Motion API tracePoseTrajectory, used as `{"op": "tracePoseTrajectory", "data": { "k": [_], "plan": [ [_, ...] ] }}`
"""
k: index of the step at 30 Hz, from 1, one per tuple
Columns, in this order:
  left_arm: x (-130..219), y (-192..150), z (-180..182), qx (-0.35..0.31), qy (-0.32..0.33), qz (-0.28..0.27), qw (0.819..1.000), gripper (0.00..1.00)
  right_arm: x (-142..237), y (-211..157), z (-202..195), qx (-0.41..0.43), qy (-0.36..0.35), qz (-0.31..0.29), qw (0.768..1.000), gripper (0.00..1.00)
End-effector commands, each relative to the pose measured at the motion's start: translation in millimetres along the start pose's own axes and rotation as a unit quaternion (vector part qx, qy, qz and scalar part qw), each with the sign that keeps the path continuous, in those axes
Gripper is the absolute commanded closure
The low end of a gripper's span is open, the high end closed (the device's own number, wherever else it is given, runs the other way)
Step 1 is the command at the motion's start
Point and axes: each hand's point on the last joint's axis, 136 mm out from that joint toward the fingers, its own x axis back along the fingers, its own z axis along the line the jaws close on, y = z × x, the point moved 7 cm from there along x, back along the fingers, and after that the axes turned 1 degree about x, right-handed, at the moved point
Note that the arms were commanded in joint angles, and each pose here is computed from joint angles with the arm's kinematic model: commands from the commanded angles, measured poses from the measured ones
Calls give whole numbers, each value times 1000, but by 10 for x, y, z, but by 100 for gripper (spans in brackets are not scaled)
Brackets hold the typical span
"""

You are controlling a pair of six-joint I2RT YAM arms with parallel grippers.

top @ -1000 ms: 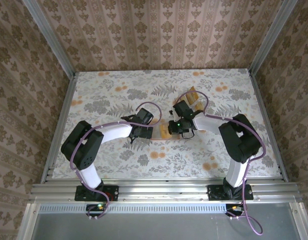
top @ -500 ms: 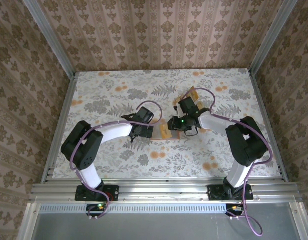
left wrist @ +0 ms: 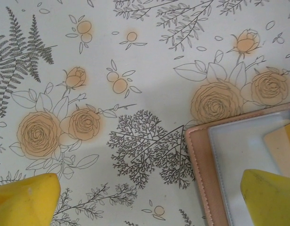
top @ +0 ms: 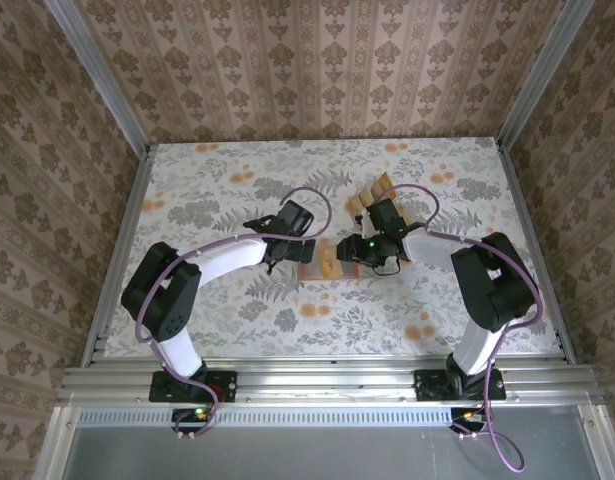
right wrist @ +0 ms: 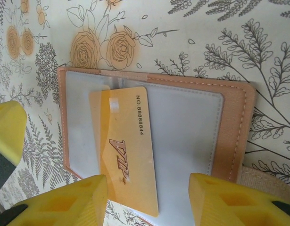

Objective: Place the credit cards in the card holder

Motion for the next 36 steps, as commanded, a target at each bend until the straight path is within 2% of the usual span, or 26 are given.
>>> {"op": "tracePoseTrajectory", "data": {
  "k": [1, 12, 36],
  "plan": [
    [-39, 13, -61, -13, 1, 9, 1000, 1, 44, 21, 26, -19, 36, -9, 999, 50],
    [-149, 12, -231, -19, -9, 13, 1000, 1, -55, 10, 8, -39, 68, -5, 997, 55],
    [-392, -211, -254, -25, -3, 39, 999, 1, -265, -41, -76, -49, 83, 27, 995, 60]
  ]
}}
